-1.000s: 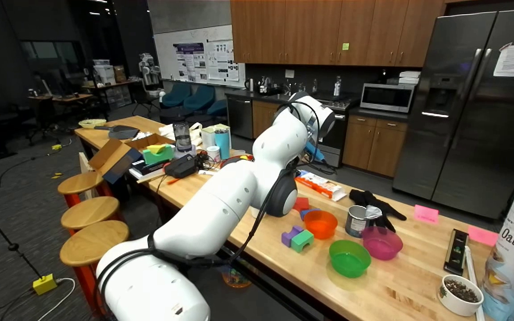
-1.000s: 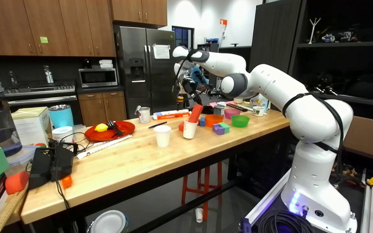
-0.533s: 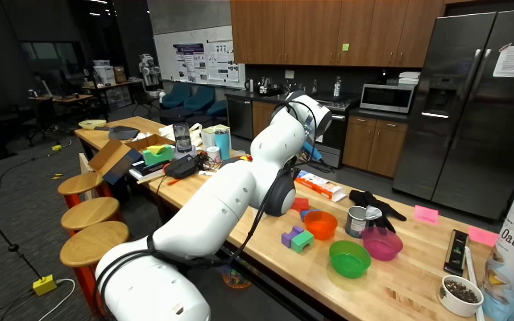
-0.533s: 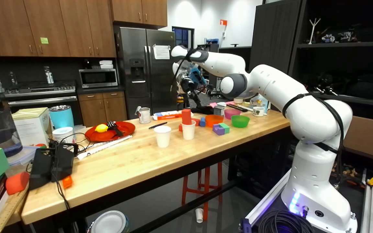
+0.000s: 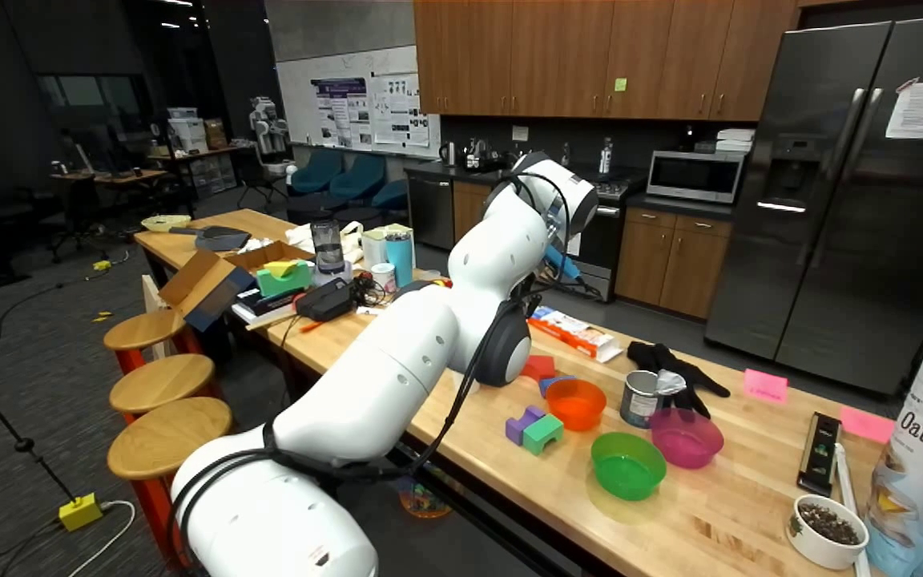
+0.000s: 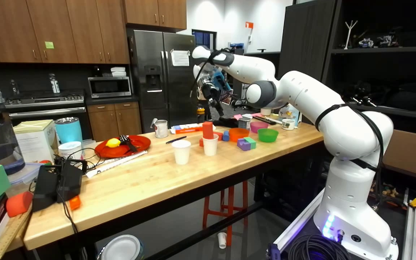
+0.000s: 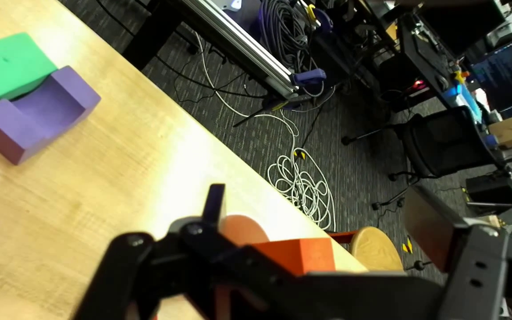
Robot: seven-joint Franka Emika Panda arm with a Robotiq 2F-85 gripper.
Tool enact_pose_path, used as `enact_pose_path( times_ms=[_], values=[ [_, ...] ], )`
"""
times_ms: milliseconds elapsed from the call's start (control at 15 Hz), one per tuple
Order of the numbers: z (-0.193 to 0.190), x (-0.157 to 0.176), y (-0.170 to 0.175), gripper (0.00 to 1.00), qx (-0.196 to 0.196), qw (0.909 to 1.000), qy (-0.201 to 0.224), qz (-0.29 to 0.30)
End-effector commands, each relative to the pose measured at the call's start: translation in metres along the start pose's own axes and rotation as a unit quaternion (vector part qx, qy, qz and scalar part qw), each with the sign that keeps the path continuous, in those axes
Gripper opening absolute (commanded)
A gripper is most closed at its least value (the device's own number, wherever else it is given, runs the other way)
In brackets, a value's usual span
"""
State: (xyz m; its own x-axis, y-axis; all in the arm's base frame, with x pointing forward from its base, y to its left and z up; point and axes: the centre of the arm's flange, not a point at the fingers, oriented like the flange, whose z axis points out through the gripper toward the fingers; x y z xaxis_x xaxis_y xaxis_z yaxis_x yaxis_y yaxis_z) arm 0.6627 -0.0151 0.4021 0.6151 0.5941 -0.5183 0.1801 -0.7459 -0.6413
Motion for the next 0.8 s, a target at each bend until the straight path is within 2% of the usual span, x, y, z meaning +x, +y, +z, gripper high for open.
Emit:
enact_pose_path(
  times_ms=[0,533,733],
  values=[
    [-0.026,0.002,0.000,1.00,-0.003,0.9997,0.010,-0.021],
    [-0.014,0.002,-0.015,1.00,-0.010,0.9964,0.050,-0.067],
    [-0.004,0.010,-0.009,1.00,0.002,0.9914,0.063,-0.115]
  ],
)
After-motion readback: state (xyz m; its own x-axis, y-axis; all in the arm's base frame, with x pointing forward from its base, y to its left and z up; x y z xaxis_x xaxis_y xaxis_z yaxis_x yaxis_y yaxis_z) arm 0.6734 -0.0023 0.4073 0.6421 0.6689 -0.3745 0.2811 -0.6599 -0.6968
